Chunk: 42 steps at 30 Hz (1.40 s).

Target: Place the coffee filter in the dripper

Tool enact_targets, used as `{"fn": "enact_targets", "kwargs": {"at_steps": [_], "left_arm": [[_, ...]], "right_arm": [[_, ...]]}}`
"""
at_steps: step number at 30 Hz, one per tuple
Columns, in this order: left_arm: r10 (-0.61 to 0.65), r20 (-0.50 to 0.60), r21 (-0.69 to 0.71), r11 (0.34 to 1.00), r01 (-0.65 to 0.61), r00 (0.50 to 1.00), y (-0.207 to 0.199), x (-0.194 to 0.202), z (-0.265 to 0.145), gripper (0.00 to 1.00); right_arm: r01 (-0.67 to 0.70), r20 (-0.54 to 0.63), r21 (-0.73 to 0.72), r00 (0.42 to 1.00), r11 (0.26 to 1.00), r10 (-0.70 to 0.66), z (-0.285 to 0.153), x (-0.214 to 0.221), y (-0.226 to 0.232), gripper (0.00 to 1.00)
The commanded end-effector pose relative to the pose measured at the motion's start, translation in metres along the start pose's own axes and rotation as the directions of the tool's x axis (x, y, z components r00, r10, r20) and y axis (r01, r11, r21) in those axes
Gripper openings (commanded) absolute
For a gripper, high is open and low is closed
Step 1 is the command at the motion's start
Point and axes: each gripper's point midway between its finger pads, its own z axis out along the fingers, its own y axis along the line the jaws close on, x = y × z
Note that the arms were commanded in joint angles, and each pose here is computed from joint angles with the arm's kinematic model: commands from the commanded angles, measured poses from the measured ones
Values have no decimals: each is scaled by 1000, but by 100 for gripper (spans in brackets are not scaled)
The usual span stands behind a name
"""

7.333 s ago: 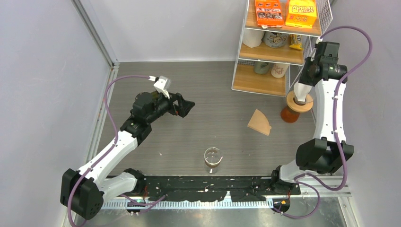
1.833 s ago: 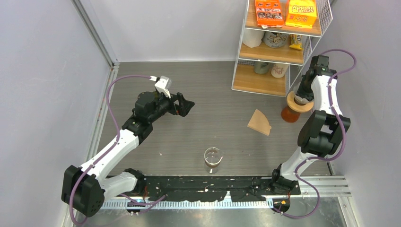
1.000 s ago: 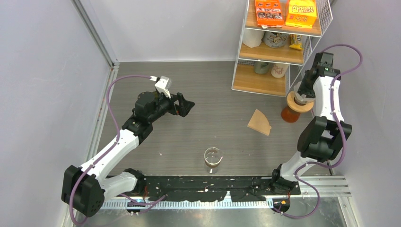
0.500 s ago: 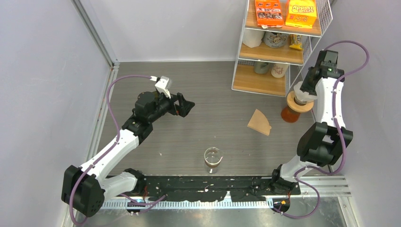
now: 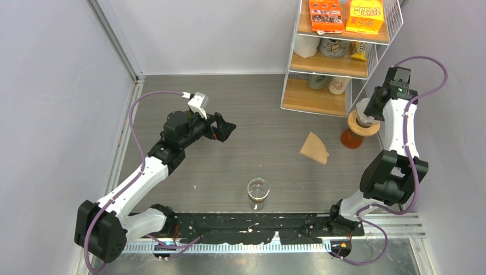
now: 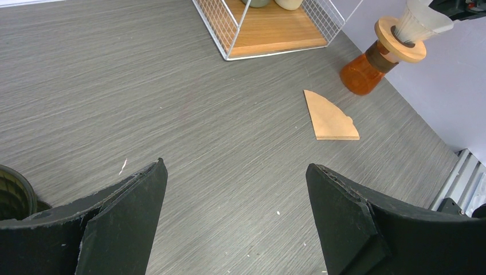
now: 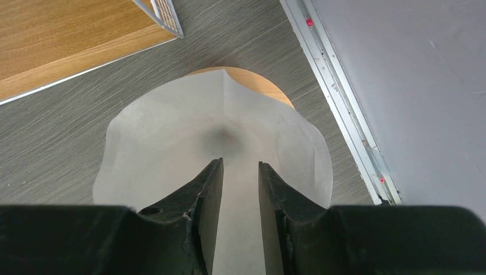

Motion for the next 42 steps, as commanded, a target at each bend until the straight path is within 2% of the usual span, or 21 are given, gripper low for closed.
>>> {"fn": "enact_targets", "kwargs": {"at_steps": [1,5,11,12,13,14,15,16,17,23,28,33,42], "left_arm": [[19,54,17,1000,-20,998,-6,-23,0,100],[18,54,19,1000,-19,998,-6,-23,0,100],[13,54,22,1000,-14,998,-7,-24,-1,100],[11,55,25,1000,-12,998,-8,-24,-2,100],[8,55,29,1000,-9,998,-9,-25,-2,100],[7,57,33,999,-9,998,-11,-26,-3,100],[5,57,37,999,-7,998,-12,-27,-4,100],[4,59,37,999,-6,998,-12,-27,-5,100],[4,61,37,999,-6,998,-13,-28,-6,100],[-7,46,-40,999,9,999,-1,-32,-5,100],[-42,9,-119,992,43,999,10,-28,-9,100],[-111,-54,-249,964,94,992,27,-13,-21,99],[-243,-138,-390,905,173,960,44,36,-49,100]], "right_arm": [[-14,72,-22,997,1000,15,-7,-19,2,35],[-14,111,-33,994,999,17,-20,-33,3,35],[-43,195,-27,980,999,48,-68,-50,-4,39],[-50,204,-28,978,998,54,-73,-49,-4,45],[-55,233,-33,970,998,61,-85,-51,-6,61],[-58,240,-35,969,998,65,-89,-49,-6,70],[-65,271,-47,960,997,75,-103,-49,-6,87],[-68,277,-53,957,996,80,-106,-45,-6,95],[-75,314,-77,945,994,95,-121,-45,-5,98],[-43,398,-159,911,986,104,-148,-16,8,96],[89,423,-251,906,964,27,-155,14,58,95],[214,414,-280,906,936,-83,-138,53,111,95],[261,397,-370,912,892,-103,-94,106,147,96]]}}
